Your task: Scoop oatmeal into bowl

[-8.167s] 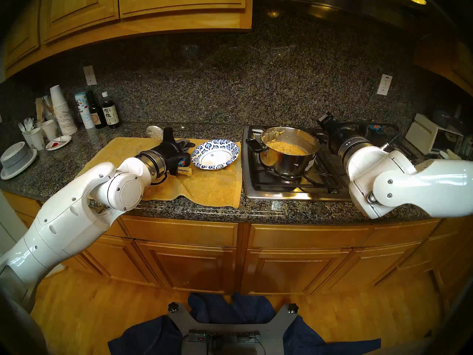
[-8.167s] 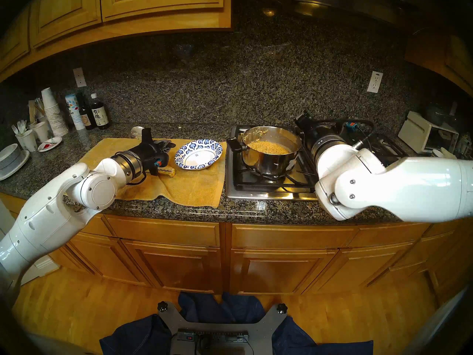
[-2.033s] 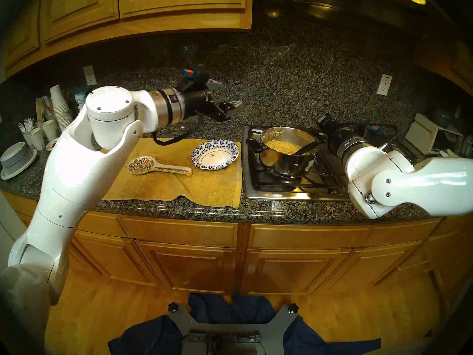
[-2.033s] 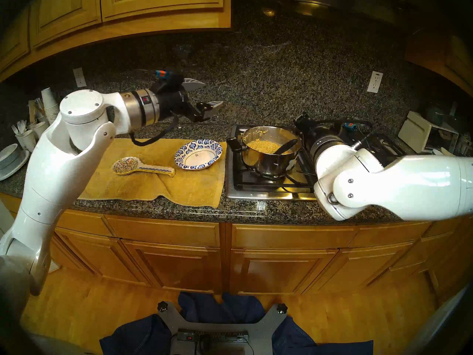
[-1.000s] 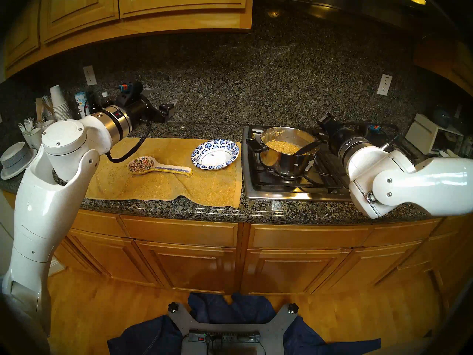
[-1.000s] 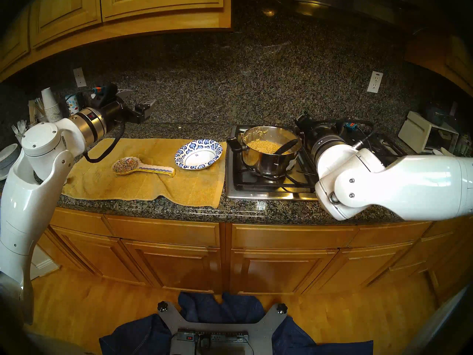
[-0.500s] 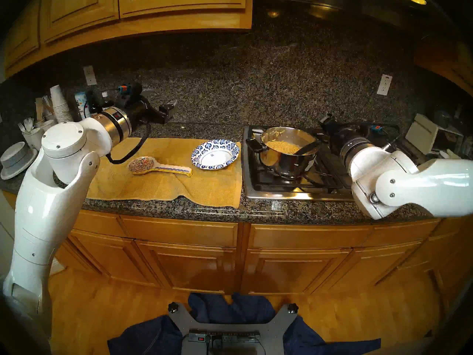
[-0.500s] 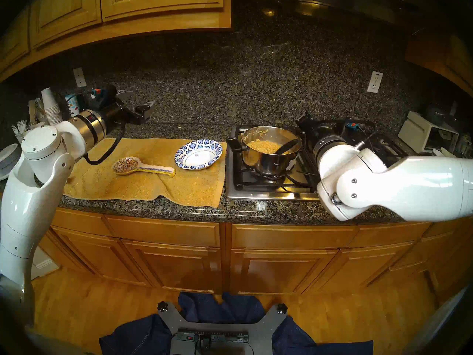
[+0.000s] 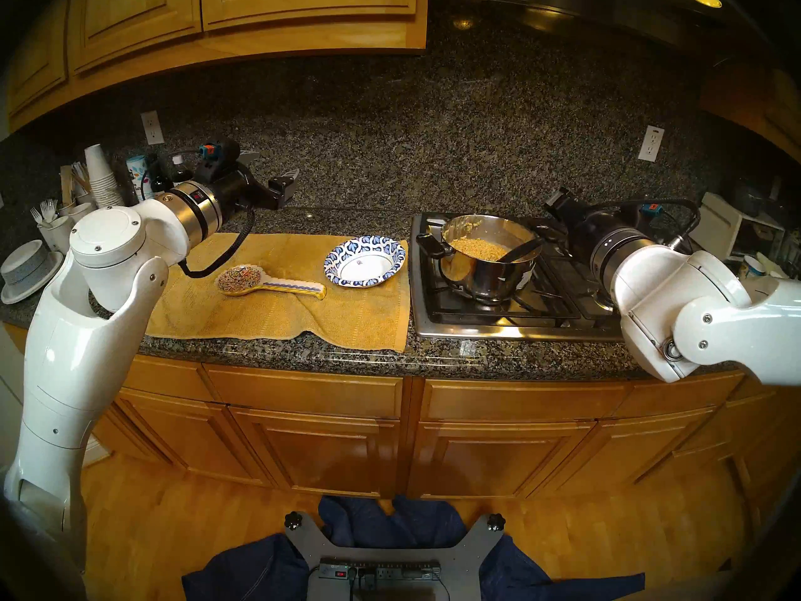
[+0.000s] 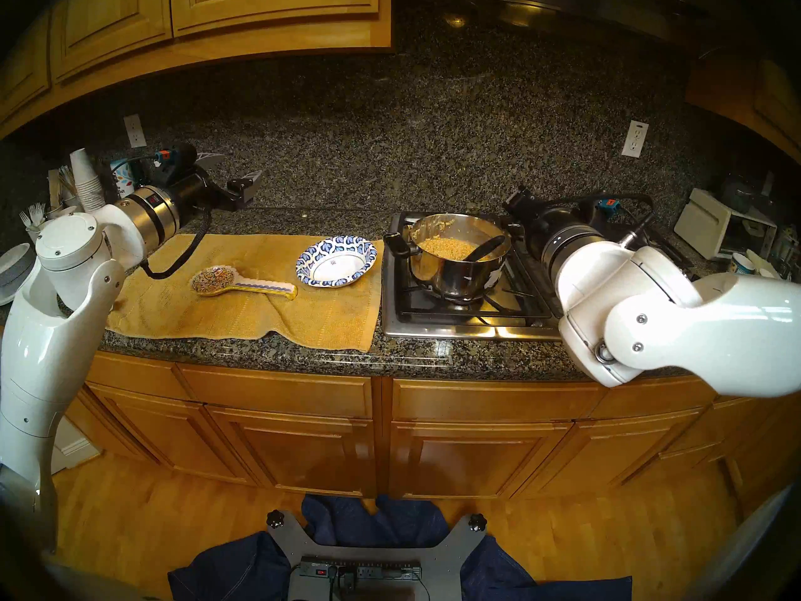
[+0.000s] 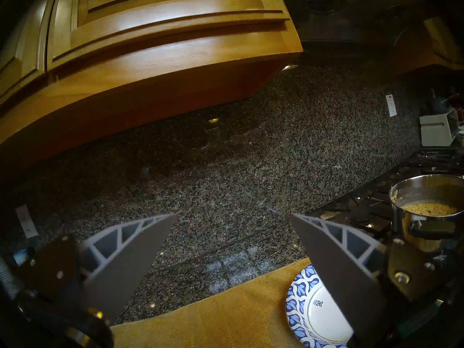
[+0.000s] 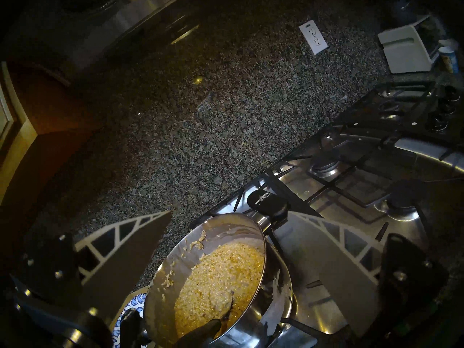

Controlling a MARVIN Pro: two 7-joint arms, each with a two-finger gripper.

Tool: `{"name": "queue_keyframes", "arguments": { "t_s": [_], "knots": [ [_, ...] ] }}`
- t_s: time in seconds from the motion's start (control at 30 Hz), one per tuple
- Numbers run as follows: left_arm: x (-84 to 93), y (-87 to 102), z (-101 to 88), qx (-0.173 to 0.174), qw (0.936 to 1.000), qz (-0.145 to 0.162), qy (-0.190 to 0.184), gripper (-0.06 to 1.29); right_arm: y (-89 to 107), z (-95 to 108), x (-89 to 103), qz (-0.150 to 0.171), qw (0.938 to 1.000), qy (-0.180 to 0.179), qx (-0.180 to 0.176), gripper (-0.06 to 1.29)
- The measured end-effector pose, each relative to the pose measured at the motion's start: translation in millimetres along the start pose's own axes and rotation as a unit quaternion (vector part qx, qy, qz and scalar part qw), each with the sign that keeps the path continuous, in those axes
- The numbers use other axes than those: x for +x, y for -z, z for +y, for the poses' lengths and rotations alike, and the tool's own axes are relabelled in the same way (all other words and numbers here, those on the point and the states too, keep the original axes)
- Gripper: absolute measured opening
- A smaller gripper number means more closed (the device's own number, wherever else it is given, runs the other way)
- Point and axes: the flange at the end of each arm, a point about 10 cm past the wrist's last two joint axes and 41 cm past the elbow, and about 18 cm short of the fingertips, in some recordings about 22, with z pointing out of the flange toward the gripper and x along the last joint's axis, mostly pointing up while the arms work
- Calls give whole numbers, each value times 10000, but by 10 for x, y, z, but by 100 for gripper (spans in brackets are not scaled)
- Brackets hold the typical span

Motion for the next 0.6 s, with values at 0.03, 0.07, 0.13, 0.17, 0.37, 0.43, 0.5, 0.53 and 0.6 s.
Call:
{"name": "queue_keyframes", "arguments": {
  "t_s": [0.03, 0.07, 0.13, 0.17, 0.37, 0.43, 0.5, 0.53, 0.6],
  "knots": [
    [0, 0, 0, 0, 10000, 0, -1, 123, 10, -9, 7, 16, 10000, 56, 28, 121],
    [0, 1, -1, 0, 10000, -1, -2, 123, 18, -17, 11, 33, 9999, 106, 56, 121],
    [0, 1, -1, 1, 10000, -2, -3, 123, 28, -34, 15, 69, 9997, 206, 115, 121],
    [0, 2, -1, 1, 10000, -2, -3, 123, 32, -46, 13, 88, 9995, 275, 153, 121],
    [0, 3, -2, 1, 10000, -6, -6, 123, 39, -143, -39, 111, 9974, 618, 358, 121],
    [0, 3, -3, 2, 10000, -8, -7, 123, 42, -172, -66, 91, 9967, 697, 415, 121],
    [0, 4, -3, 2, 10000, -9, -7, 123, 47, -208, -107, 51, 9957, 786, 491, 121],
    [0, 4, -3, 2, 10000, -10, -7, 123, 51, -234, -139, 16, 9950, 841, 543, 121],
    [0, 4, -4, 3, 10000, -11, -7, 123, 57, -274, -182, -29, 9940, 914, 606, 121]
  ]
}}
